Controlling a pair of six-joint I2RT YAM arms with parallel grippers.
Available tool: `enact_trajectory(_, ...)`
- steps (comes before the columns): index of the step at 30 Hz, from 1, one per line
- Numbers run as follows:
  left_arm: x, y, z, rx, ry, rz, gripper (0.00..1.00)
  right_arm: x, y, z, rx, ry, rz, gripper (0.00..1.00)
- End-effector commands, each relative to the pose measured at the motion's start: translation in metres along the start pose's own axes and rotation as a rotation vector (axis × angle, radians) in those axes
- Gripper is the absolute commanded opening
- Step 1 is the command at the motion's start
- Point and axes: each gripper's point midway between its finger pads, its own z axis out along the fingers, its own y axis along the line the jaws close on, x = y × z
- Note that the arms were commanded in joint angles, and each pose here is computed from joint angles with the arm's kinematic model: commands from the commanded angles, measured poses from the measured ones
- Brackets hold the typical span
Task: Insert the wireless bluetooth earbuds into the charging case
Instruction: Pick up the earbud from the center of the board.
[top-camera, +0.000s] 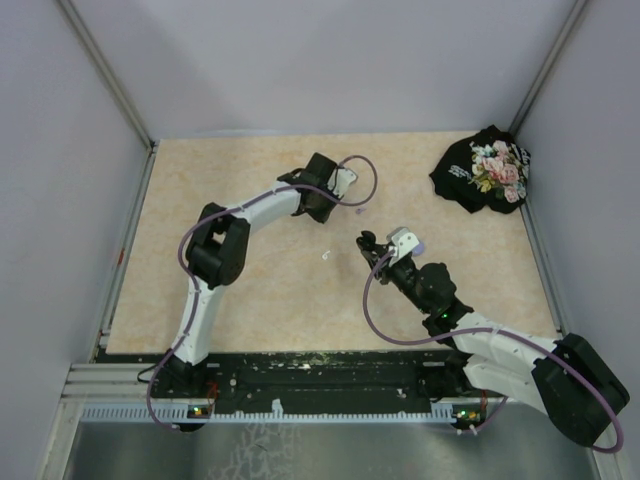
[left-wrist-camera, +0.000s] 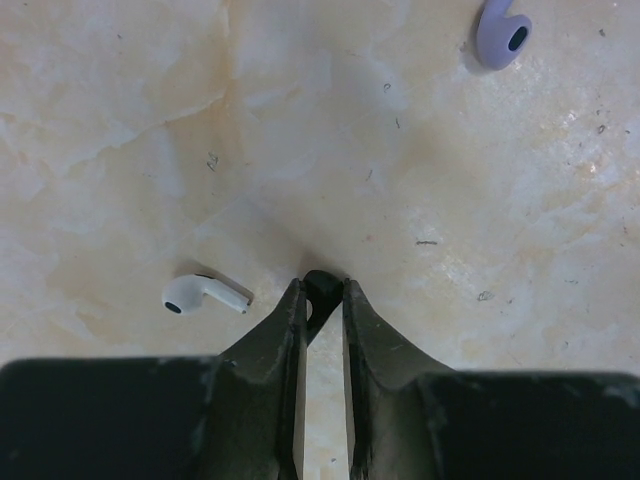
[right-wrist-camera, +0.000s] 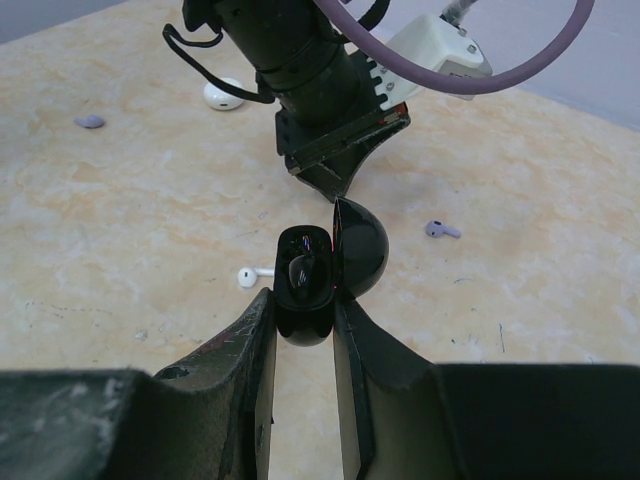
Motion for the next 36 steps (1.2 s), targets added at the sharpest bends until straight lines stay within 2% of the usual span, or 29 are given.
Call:
enact_trajectory(1,0.037,-0.009,0.002,0.005,0.125,-0.017,0.16,-0.03,0.0,0.001,-0.005,-0.096,0.015,0.0)
enact_trajectory(7,0.049,-0.017,-0.015,-0.011,0.118,-0.119,0.15,-0.03,0.009,0.004,-0.055,-0.096,0.021,0.0)
enact_trajectory(10,0.046,-0.016,-0.032,-0.039,0.063,-0.189,0.13,-0.032,0.015,0.007,-0.09,-0.102,0.027,0.0)
enact_trajectory(18,0.009,-0.01,-0.093,-0.086,-0.209,-0.347,0.13,-0.04,0.023,0.019,-0.127,-0.143,0.052,0.0)
enact_trajectory(26,-0.026,-0.011,-0.161,-0.066,-0.496,-0.408,0.09,-0.067,0.036,0.038,-0.175,-0.235,0.085,0.0)
enact_trajectory(36,-0.067,-0.032,-0.266,0.042,-0.916,-0.347,0.0,-0.097,0.045,0.052,-0.186,-0.35,0.086,0.0)
